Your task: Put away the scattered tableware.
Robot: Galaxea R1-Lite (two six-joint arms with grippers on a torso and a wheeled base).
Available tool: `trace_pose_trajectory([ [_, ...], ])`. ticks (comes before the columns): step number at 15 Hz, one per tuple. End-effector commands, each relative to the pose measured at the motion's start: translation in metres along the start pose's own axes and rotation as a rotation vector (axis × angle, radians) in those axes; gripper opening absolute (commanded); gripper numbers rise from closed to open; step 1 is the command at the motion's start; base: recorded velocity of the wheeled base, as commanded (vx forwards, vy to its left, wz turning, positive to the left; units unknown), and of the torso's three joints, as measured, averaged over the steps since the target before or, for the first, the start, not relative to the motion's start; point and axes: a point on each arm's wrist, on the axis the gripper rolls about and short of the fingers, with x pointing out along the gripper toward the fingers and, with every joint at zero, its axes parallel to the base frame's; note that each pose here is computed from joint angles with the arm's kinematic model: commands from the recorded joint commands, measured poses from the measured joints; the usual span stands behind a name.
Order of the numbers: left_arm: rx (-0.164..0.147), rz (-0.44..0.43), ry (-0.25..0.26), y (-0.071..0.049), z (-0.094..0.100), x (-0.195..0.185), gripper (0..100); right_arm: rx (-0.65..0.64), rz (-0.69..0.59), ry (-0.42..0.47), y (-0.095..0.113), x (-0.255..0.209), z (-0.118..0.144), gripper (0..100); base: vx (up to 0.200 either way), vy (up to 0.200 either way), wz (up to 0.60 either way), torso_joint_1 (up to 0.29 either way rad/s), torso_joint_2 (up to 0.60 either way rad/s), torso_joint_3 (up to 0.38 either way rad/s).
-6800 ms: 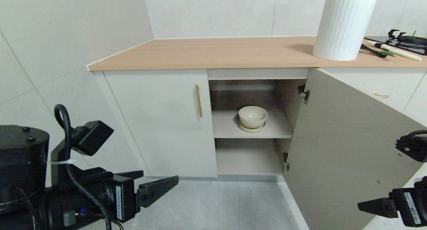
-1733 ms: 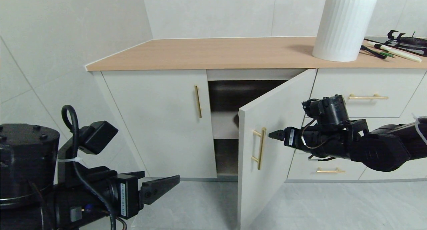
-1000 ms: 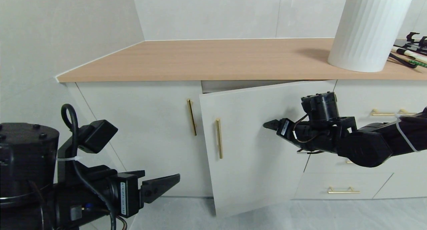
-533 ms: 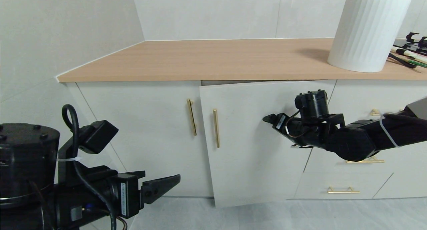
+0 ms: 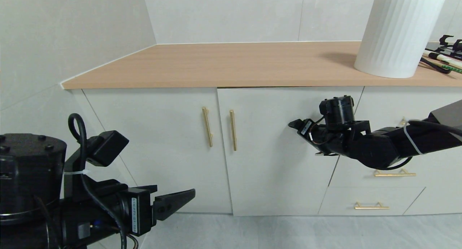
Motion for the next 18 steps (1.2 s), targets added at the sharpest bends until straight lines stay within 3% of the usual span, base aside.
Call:
trace_pose_trajectory([
  [1, -0.001, 0.001, 0.001, 0.0, 0.0, 0.0, 100, 0.003, -0.025, -0.021, -0.003, 0.008, 0.001, 100, 0.0, 0.0, 0.0, 0.0, 0.0, 0.0],
  [8, -0.001, 0.003, 0.006, 0.0, 0.0, 0.002, 100, 0.004, -0.022, -0.038, 0.0, 0.001, 0.005, 100, 0.0, 0.0, 0.0, 0.0, 0.0, 0.0],
  [11, -0.005, 0.004, -0.02, 0.001, 0.002, -0.003, 100, -0.007, 0.071, -0.006, 0.005, -0.054, 0.019, 100, 0.0, 0.0, 0.0, 0.0, 0.0, 0.0],
  [13, 0.0, -0.019, -0.089, 0.0, 0.007, -0.012, 100, -0.097, 0.206, 0.02, 0.005, -0.114, 0.031, 100, 0.0, 0.0, 0.0, 0.0, 0.0, 0.0],
  [16, 0.0, -0.047, -0.23, -0.002, 0.012, -0.038, 100, -0.243, 0.268, -0.059, -0.009, -0.182, 0.037, 100, 0.0, 0.0, 0.0, 0.0, 0.0, 0.0],
  [18, -0.008, -0.048, -0.327, 0.005, 0.001, -0.07, 100, -0.306, 0.289, -0.13, -0.029, -0.232, 0.032, 100, 0.0, 0.0, 0.0, 0.0, 0.0, 0.0],
])
